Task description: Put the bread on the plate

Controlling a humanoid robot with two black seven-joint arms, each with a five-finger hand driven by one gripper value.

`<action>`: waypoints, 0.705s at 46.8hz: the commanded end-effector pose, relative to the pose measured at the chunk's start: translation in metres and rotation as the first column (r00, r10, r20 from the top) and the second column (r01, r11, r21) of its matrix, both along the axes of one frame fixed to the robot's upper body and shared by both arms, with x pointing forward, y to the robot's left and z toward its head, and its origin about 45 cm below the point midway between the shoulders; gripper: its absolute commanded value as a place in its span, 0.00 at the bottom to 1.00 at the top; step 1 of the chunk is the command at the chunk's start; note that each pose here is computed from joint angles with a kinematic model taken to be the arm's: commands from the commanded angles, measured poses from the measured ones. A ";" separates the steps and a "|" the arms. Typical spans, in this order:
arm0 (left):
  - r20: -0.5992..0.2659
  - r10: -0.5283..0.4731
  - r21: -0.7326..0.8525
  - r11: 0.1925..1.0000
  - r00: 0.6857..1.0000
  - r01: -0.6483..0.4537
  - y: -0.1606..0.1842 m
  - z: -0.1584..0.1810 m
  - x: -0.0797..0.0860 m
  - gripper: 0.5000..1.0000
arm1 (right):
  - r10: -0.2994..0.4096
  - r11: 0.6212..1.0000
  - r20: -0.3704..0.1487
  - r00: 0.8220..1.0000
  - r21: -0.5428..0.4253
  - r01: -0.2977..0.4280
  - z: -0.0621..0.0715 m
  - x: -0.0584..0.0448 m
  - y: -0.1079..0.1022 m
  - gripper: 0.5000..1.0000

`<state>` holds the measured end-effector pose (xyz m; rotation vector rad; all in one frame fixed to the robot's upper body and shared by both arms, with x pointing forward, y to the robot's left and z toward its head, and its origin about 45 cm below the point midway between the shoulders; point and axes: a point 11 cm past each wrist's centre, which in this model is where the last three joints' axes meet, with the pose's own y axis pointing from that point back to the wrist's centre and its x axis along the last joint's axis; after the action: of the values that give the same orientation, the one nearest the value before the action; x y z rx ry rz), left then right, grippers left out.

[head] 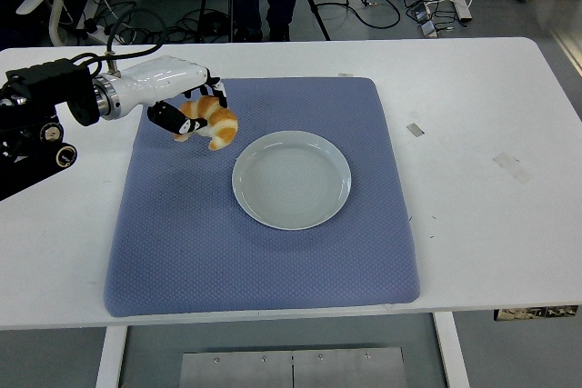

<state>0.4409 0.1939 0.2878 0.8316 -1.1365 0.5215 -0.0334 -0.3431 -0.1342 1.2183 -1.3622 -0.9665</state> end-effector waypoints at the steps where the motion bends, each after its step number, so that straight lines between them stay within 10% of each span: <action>1: -0.001 -0.032 -0.011 0.999 1.000 0.032 -0.018 0.001 -0.002 0.00 | 0.000 1.000 0.000 1.000 0.000 0.000 0.000 0.000 0.000 1.00; 33: -0.030 -0.186 -0.029 0.982 0.982 0.185 -0.098 -0.016 -0.024 0.00 | -0.001 1.000 -0.001 1.000 0.000 0.001 0.000 -0.001 0.000 1.00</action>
<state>0.4172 0.0955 0.2725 0.6987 -1.1599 0.3687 -0.0340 -0.3431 -0.1342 1.2175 -1.3617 -0.9670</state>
